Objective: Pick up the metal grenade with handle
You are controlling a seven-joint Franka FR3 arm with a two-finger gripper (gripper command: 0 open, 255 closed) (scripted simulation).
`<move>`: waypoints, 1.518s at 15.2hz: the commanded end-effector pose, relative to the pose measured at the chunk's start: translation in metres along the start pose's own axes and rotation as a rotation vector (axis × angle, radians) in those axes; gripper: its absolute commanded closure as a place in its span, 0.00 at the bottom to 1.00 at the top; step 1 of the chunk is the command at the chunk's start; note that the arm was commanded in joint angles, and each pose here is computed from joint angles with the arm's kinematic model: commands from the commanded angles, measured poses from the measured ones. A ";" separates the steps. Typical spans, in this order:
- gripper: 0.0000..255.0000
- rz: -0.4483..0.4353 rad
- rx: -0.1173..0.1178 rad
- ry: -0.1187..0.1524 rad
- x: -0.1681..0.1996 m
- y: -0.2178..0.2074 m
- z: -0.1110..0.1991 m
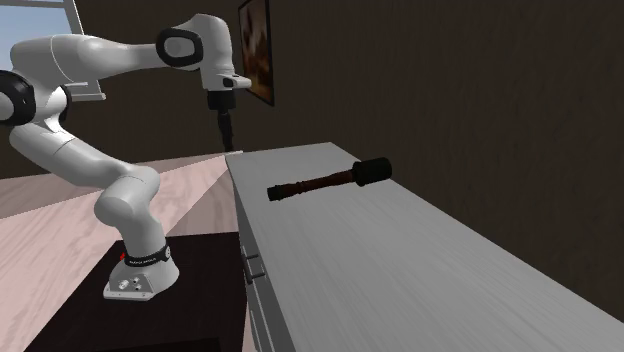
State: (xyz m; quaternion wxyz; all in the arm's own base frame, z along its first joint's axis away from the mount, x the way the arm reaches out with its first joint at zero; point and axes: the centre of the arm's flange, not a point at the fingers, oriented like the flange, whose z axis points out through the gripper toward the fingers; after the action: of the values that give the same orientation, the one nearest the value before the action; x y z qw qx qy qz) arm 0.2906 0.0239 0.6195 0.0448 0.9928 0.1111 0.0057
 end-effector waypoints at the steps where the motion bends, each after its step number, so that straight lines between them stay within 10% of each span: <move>1: 0.00 0.000 0.000 0.000 0.000 0.000 0.000; 23: 0.00 -0.036 0.020 0.008 0.178 0.232 0.003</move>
State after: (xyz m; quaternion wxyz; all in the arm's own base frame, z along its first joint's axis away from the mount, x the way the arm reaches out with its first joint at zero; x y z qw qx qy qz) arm 0.5024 -0.1577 0.6371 0.0346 0.9912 0.1276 0.0079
